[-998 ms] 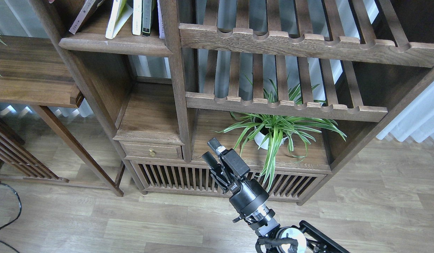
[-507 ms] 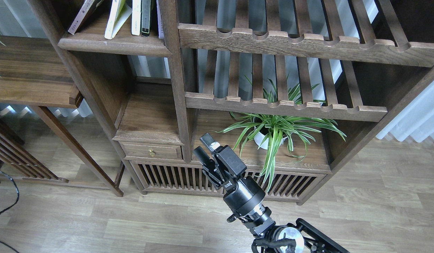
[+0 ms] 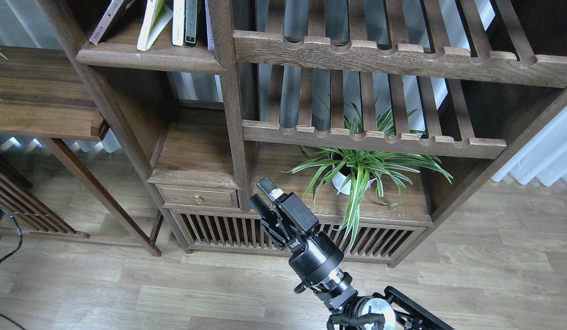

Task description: Organize books on shelf

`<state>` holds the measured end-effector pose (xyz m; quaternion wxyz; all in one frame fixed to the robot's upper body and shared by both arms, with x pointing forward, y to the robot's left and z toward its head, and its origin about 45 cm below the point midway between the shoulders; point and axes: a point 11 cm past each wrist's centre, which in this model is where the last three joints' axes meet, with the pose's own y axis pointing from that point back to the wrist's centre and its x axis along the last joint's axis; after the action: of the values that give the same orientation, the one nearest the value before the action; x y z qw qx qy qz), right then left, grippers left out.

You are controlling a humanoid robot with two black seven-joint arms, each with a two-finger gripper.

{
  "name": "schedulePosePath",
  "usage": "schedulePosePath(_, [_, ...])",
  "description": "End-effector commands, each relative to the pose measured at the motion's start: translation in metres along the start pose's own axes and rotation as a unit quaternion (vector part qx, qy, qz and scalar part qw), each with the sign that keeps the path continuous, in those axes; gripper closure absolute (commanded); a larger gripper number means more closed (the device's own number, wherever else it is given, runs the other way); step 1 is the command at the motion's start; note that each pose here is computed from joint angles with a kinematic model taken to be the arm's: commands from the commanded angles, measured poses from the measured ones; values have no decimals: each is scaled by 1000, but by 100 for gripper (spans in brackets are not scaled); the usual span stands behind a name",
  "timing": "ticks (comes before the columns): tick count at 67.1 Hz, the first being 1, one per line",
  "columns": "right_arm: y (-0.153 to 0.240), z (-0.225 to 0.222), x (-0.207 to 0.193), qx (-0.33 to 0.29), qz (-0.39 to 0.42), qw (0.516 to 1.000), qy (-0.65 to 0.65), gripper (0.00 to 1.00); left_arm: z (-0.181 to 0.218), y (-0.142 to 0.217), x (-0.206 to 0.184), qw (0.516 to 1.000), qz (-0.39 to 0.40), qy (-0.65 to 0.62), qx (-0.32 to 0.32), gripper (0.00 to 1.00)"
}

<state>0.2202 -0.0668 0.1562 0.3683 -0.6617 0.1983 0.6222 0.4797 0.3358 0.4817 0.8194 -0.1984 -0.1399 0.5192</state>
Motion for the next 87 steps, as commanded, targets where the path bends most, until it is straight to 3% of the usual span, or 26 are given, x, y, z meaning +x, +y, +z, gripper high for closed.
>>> schedulePosePath(1, [-2, 1, -4, -2, -7, 1000, -1, 17, -7, 1, 1, 1000, -1, -21, 7, 100])
schedulePosePath(29, [-1, 2, -5, 1, -8, 1000, -3, 18, -37, -13, -16, 997, -38, -58, 31, 100])
schedulePosePath(67, [9, 10, -2, 4, 0, 1000, -16, 19, -44, -10, 11, 996, 19, -79, 27, 100])
schedulePosePath(87, [10, 11, -1, 2, 1, 1000, -14, 19, -78, -5, 7, 996, 26, -67, 59, 100])
